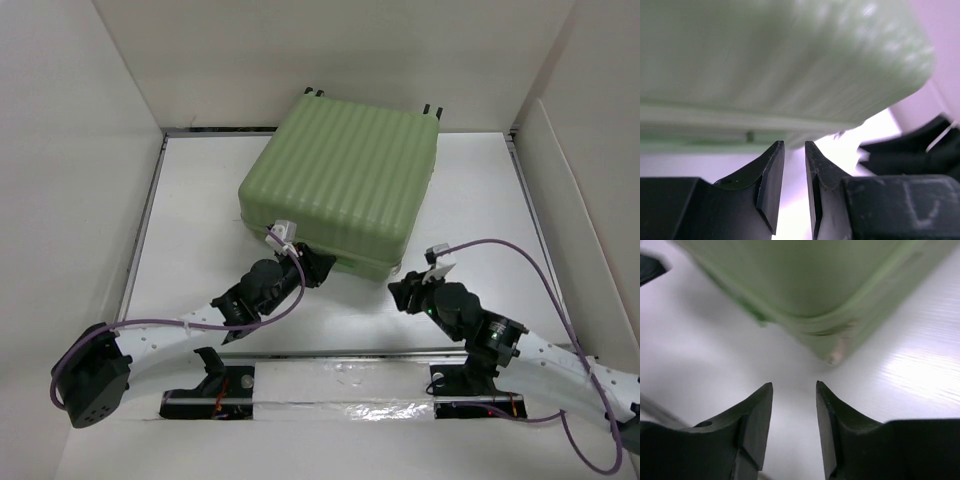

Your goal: Pack the luggage

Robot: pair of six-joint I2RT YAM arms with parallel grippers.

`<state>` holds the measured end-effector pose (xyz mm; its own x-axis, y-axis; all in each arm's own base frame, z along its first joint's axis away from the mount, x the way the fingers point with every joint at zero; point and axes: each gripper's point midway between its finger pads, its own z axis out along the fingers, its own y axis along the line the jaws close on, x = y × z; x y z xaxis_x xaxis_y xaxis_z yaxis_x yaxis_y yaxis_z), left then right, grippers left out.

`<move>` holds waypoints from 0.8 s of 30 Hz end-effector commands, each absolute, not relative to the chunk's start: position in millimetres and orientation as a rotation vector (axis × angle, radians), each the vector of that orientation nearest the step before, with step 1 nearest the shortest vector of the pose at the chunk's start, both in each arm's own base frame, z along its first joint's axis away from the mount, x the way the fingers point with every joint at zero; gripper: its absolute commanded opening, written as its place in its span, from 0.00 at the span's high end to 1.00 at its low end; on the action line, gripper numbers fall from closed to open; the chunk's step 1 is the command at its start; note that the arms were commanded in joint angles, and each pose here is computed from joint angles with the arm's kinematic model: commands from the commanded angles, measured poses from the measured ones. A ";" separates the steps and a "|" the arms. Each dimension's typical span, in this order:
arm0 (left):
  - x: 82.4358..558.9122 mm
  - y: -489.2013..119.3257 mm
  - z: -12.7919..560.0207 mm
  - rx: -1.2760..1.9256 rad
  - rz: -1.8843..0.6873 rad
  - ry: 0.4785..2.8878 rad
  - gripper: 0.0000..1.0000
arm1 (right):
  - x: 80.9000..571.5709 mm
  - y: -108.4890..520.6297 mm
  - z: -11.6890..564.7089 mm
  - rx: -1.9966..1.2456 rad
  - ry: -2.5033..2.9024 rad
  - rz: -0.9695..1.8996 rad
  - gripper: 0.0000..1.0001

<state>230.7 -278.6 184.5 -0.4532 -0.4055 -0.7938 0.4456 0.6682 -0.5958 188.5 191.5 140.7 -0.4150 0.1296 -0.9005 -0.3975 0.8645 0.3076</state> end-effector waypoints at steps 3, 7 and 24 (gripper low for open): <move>224.0 -264.8 153.2 0.051 -0.929 1.872 0.80 | 218.0 154.0 129.8 -0.162 1.919 0.454 0.52; 221.2 -263.1 148.2 0.072 -0.936 1.877 0.80 | 235.2 158.8 149.2 -0.308 1.820 0.482 0.47; 227.7 -303.1 152.6 0.232 -1.003 1.858 0.70 | 259.4 183.5 150.3 -0.440 1.707 0.558 0.73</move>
